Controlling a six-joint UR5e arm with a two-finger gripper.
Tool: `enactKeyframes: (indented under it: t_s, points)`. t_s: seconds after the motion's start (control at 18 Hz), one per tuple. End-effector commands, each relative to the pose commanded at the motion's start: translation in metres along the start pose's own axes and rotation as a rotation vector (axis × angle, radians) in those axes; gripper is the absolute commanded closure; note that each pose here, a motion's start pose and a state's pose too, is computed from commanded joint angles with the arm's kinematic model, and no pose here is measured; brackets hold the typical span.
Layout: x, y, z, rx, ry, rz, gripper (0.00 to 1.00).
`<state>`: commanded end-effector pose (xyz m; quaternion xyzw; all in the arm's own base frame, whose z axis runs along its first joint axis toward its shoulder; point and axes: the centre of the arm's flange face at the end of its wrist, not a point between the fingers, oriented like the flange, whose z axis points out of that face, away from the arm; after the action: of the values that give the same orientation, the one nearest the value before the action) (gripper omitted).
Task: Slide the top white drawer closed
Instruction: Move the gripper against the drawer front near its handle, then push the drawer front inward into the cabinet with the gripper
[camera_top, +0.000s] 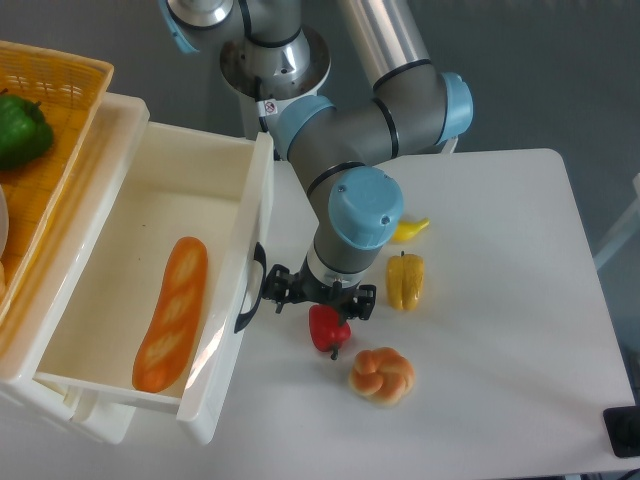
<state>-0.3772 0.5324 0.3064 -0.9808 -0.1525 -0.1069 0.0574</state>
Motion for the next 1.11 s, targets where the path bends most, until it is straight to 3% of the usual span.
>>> enactKeyframes:
  t_s: [1.11]
  points:
    - [0.048, -0.010, 0.002, 0.002, 0.013, 0.056, 0.00]
